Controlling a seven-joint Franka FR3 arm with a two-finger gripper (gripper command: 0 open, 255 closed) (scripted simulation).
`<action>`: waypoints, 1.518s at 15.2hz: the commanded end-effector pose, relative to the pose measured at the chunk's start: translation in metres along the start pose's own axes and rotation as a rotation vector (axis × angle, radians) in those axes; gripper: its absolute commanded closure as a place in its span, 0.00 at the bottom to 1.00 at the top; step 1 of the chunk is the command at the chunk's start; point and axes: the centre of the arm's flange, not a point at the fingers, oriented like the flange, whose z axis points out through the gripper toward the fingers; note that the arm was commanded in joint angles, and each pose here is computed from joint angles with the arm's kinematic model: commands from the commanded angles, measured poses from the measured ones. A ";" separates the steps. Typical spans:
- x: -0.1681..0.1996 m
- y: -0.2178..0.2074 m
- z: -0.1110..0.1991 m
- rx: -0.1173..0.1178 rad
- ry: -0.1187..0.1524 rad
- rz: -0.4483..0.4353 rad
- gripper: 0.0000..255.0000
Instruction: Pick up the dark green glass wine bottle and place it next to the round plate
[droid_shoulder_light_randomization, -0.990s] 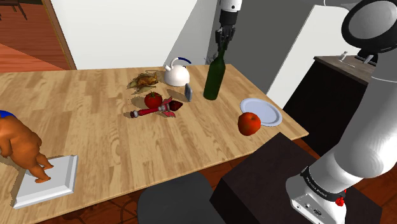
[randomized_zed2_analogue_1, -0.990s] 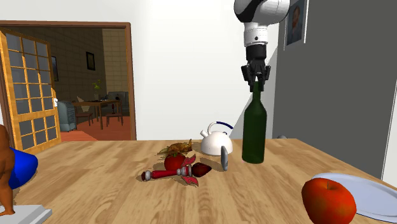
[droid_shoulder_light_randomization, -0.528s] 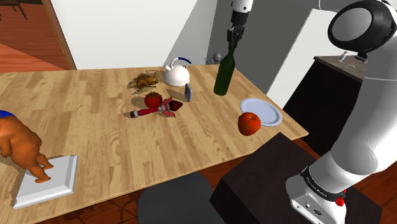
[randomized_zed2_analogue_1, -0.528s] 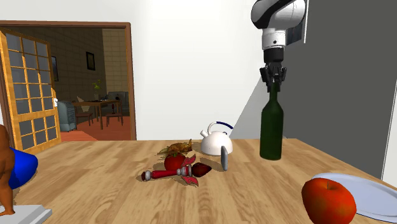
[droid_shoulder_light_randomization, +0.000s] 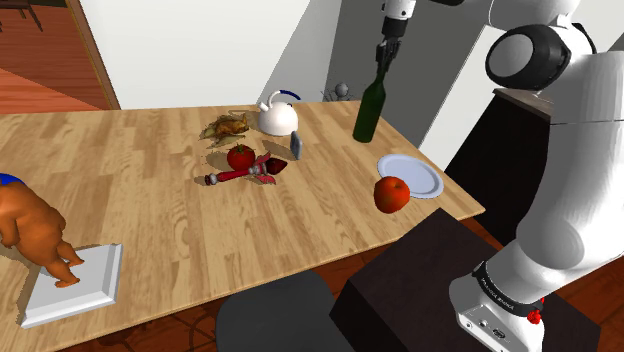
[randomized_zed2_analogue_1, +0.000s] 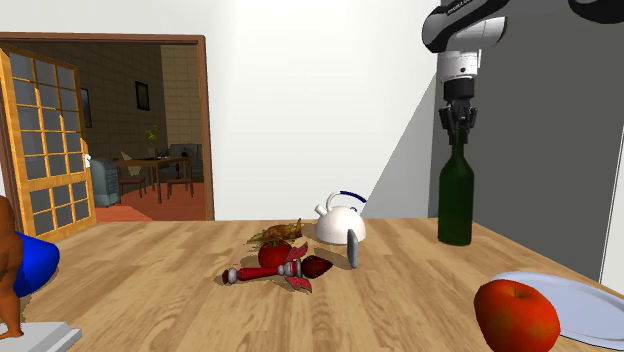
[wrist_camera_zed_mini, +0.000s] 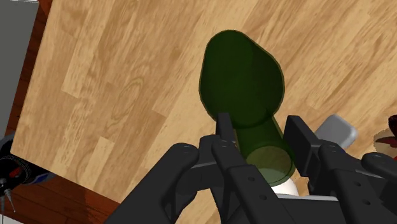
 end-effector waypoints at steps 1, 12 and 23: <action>-0.002 0.017 0.005 0.000 0.001 -0.002 1.00; 0.001 0.015 0.063 0.000 0.001 -0.002 1.00; 0.002 0.015 0.076 0.000 0.001 -0.002 0.00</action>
